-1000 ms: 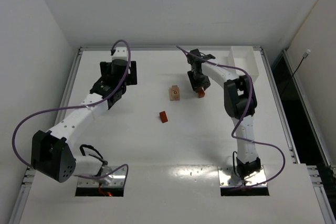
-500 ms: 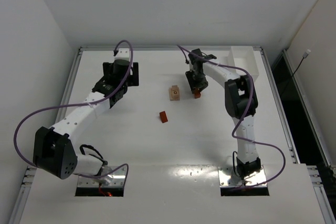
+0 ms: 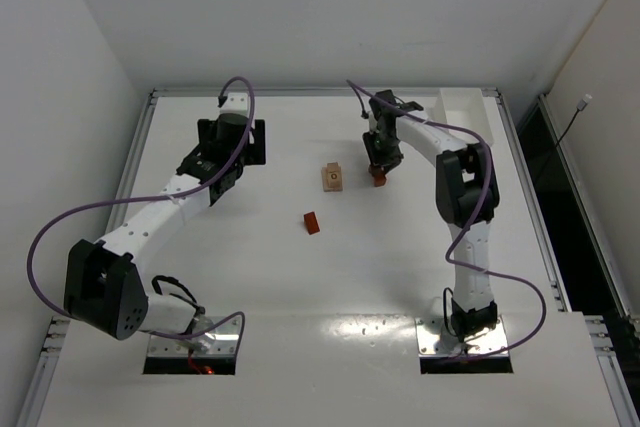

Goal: Build the wood block tower

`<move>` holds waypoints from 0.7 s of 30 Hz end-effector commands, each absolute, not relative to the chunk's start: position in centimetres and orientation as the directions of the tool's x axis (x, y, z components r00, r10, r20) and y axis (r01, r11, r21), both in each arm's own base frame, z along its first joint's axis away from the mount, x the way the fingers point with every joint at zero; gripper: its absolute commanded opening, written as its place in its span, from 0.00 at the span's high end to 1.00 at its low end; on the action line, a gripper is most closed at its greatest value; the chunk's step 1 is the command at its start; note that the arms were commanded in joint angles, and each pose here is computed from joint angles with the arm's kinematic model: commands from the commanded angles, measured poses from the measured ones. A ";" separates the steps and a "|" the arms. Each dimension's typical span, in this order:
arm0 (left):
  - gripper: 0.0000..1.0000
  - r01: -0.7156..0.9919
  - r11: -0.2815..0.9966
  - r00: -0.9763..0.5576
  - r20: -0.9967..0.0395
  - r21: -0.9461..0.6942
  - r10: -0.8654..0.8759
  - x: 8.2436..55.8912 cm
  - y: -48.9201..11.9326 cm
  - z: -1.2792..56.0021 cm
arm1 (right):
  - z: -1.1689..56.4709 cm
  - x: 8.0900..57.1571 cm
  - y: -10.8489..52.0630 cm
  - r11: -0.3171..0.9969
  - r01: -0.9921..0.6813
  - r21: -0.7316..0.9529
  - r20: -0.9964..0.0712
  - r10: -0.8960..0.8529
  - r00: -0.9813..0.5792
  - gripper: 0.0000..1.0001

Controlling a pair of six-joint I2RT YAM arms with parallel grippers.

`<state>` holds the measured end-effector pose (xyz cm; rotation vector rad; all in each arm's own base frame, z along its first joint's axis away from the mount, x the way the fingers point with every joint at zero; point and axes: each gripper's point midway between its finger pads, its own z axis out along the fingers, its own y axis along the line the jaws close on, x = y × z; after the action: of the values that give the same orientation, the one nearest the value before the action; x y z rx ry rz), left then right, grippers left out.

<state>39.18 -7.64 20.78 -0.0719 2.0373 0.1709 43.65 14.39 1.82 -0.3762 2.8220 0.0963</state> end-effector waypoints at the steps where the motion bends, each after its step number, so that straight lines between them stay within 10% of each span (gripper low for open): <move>1: 0.11 -0.140 0.989 -0.398 -0.917 0.038 -0.021 40.1 -7.8 23.0 | 4.5 44.4 14.9 0.959 -0.279 0.047 -0.365 -0.243 -0.899 0.78; 5: 0.11 -0.128 0.991 -0.401 -0.916 0.043 -0.012 40.1 -7.9 23.0 | 4.5 44.4 14.8 0.961 -0.275 0.038 -0.366 -0.243 -0.898 1.00; 21: 0.11 -0.137 0.990 -0.364 -0.931 0.026 -0.026 40.1 -7.8 23.6 | 13.8 43.8 17.3 0.970 -0.210 0.126 -0.517 -0.117 -0.848 1.00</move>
<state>39.61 -8.00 21.30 -0.0739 2.0124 0.1471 44.05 15.27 10.48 -0.2687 2.6505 0.1629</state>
